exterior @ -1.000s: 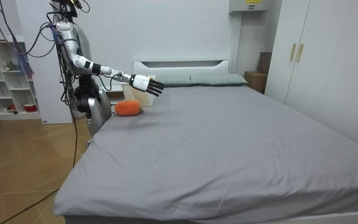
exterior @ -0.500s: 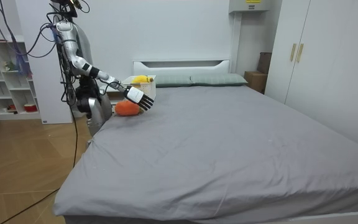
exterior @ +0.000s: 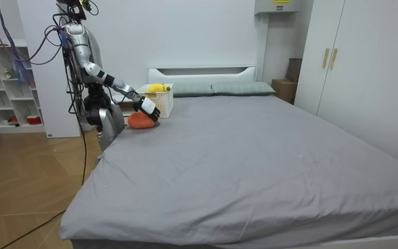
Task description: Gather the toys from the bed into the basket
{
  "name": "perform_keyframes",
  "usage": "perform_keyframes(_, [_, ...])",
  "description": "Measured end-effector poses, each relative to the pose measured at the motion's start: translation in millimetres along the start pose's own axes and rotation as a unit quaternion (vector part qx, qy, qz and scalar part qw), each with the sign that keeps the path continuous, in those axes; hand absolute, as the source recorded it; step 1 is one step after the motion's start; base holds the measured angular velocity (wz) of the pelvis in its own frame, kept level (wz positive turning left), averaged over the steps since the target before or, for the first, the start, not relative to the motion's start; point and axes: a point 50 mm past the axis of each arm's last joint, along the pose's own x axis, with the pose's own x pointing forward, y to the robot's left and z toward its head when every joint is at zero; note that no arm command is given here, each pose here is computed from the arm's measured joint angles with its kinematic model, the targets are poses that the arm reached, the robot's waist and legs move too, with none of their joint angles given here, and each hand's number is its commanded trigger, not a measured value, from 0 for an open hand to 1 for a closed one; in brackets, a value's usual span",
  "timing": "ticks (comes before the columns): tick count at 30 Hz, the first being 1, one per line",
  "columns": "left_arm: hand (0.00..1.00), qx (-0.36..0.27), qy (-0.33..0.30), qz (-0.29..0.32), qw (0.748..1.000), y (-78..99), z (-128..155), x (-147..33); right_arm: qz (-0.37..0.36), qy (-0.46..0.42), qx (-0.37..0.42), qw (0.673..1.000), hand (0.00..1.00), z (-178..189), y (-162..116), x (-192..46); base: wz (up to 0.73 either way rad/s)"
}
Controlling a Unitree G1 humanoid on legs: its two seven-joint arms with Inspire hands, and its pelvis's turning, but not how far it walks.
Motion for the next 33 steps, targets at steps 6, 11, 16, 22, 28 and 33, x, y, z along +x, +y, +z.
perform_keyframes(6, [0.00,0.002,0.001,-0.007,1.000,0.9,2,0.9,0.032,0.009,-0.019,0.999,0.00,1,3,1,0.02])
perform_keyframes(11, [0.00,0.003,0.006,-0.015,1.000,0.4,2,1.1,0.045,0.023,-0.047,0.998,0.65,2,2,1,0.00])
perform_keyframes(16, [0.00,0.002,0.000,-0.016,1.000,1.2,9,2.2,0.047,0.038,-0.061,0.996,1.00,-2,1,1,-0.03])
perform_keyframes(22, [0.00,0.002,-0.007,-0.011,1.000,4.6,15,3.7,0.064,0.053,-0.064,0.995,1.00,-4,6,3,0.00])
perform_keyframes(28, [0.00,0.003,-0.006,-0.009,1.000,5.9,16,4.2,0.082,0.072,-0.083,0.990,1.00,-9,11,5,0.00])
perform_keyframes(33, [0.00,0.003,-0.009,-0.008,1.000,7.2,20,5.0,0.088,0.077,-0.102,0.988,1.00,-8,10,5,0.00])
